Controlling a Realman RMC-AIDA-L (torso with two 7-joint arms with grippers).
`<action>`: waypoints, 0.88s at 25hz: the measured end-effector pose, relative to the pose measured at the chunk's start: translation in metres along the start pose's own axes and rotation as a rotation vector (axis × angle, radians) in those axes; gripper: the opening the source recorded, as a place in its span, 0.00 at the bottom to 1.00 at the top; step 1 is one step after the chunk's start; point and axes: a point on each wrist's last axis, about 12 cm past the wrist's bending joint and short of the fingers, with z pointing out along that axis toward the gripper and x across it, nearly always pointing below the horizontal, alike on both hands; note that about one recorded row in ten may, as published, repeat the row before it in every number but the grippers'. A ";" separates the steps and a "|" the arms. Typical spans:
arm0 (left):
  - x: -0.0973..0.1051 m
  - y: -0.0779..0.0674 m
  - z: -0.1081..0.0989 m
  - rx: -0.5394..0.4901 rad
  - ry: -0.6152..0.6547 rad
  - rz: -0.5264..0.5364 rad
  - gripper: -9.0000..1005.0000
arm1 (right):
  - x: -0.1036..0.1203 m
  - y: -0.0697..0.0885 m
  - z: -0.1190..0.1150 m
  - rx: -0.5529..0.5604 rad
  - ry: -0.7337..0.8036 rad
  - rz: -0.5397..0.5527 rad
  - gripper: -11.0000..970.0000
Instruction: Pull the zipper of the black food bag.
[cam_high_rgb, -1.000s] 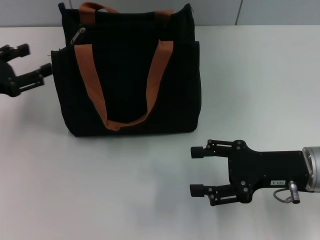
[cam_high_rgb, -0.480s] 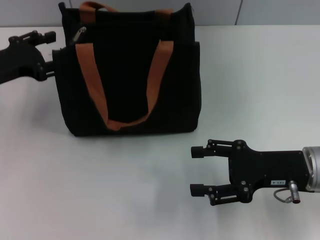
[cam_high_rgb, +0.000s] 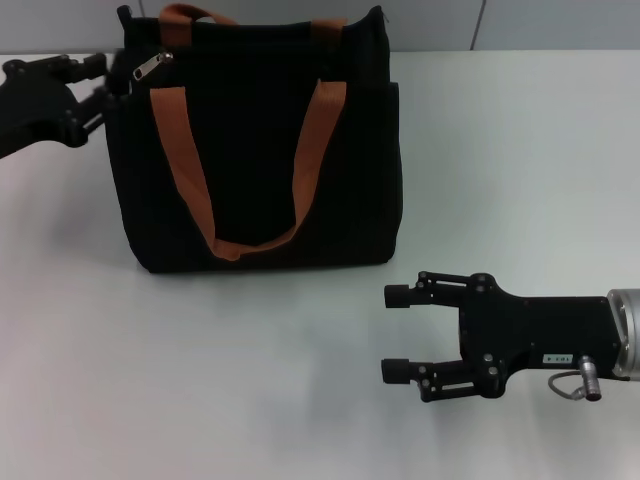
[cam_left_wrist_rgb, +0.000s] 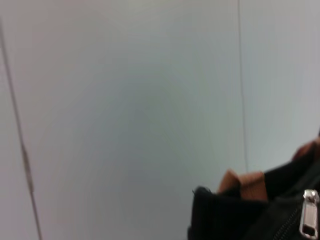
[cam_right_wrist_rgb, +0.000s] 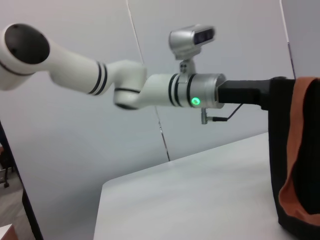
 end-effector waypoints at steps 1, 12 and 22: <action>0.002 -0.002 -0.002 -0.017 -0.025 0.001 0.40 | 0.000 0.000 -0.001 0.005 -0.007 0.000 0.84; 0.016 -0.030 -0.008 -0.053 -0.180 0.000 0.10 | -0.041 -0.015 0.001 0.058 -0.297 0.063 0.81; 0.020 -0.036 -0.014 -0.093 -0.253 -0.011 0.03 | -0.118 -0.063 0.046 0.008 -0.340 0.334 0.78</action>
